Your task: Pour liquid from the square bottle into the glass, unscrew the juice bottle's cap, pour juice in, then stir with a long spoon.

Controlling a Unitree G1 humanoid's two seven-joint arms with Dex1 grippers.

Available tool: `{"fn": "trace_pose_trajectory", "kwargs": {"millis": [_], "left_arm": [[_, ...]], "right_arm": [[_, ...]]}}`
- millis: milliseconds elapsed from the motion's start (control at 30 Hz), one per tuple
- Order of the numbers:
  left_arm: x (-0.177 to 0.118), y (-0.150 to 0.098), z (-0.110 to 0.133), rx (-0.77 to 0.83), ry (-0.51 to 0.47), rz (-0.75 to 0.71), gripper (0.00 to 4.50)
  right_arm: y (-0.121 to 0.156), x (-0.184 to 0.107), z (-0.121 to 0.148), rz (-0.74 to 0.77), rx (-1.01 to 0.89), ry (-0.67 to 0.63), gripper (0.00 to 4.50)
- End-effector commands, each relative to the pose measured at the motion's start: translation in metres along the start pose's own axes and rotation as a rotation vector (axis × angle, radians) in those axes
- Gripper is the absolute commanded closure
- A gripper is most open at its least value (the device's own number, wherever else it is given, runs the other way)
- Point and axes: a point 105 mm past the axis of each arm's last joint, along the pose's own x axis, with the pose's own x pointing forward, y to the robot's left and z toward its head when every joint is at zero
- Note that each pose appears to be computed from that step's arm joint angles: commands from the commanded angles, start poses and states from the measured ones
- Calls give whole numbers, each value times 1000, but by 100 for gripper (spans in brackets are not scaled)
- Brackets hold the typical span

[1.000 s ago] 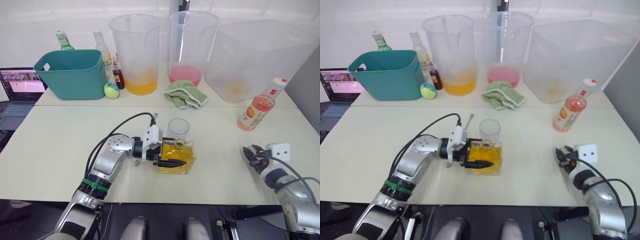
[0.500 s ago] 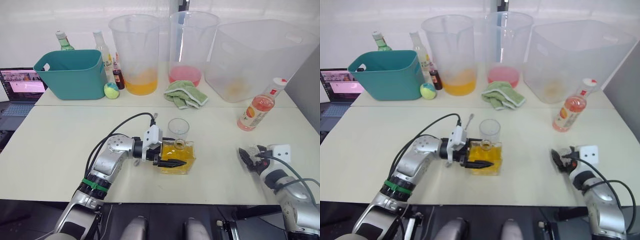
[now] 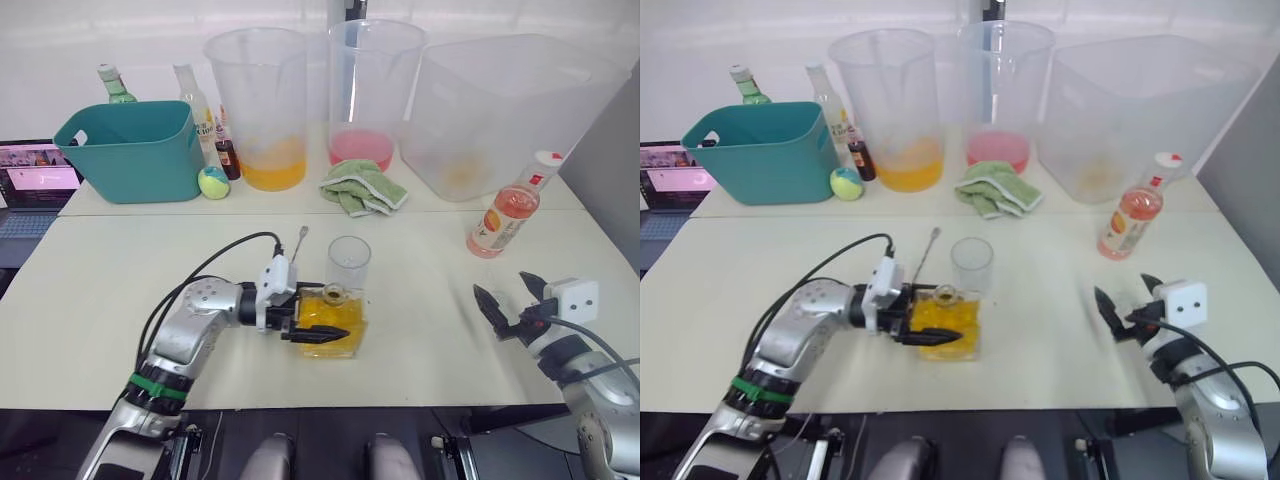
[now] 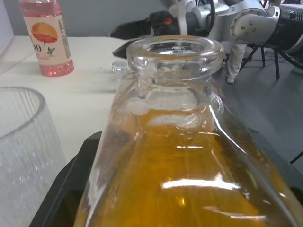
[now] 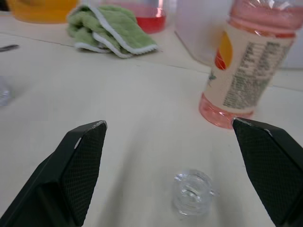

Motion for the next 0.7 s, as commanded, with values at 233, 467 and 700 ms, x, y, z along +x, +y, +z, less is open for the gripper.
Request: {"fn": "trace_pose_trajectory", "kwargs": {"millis": [233,467,700], "left_arm": [[-49,12,50,89,-44,150,168],[-79,53,64,199,3,302,168],[-66,106,81,398,15,452,168]], "right_arm": [[80,5,27,235,-63,-23,5],[102,14,26,264,-21,-32,5],[116,22,29,279,41,-58,5]]}}
